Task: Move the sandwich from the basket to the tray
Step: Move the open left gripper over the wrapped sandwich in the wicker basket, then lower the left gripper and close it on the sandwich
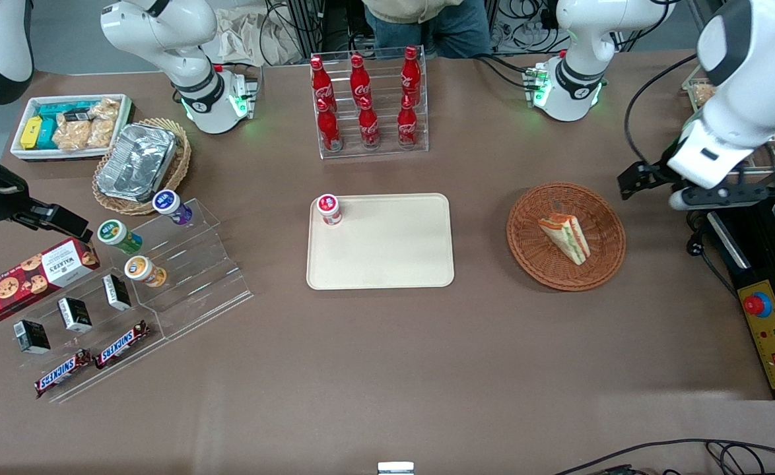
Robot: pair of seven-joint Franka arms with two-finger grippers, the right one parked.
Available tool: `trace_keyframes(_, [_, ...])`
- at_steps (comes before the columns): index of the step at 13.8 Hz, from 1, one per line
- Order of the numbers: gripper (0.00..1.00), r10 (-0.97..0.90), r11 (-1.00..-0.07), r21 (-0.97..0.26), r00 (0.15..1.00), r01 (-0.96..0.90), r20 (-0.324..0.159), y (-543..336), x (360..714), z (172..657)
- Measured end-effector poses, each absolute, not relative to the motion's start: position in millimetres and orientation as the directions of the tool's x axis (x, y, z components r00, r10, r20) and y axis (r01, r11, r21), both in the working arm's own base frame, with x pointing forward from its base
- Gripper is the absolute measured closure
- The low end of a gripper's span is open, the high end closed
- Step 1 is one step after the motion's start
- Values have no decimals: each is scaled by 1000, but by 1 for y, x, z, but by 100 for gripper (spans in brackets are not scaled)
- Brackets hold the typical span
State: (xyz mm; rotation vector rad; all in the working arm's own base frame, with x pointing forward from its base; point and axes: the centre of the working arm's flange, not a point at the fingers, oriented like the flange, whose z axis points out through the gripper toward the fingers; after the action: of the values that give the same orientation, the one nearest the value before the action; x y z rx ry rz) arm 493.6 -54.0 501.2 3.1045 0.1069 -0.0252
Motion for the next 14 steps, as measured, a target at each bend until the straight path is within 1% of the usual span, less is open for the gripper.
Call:
trace_keyframes(2, [0, 167, -985, 32, 985, 169, -33, -59, 492, 479])
trace_keyframes(4, [0, 284, -958, 23, 958, 285, -34, -66, 494, 461])
trace_keyframes(6, [0, 322, -946, 21, 946, 323, -30, -70, 496, 443])
trace_keyframes(8, [0, 360, -932, 24, 933, 360, -20, -68, 491, 415])
trace_keyframes(11, [0, 425, -905, 11, 904, 426, -42, -70, 483, 378])
trace_keyframes(14, [0, 489, -872, 3, 870, 490, -59, -72, 487, 352])
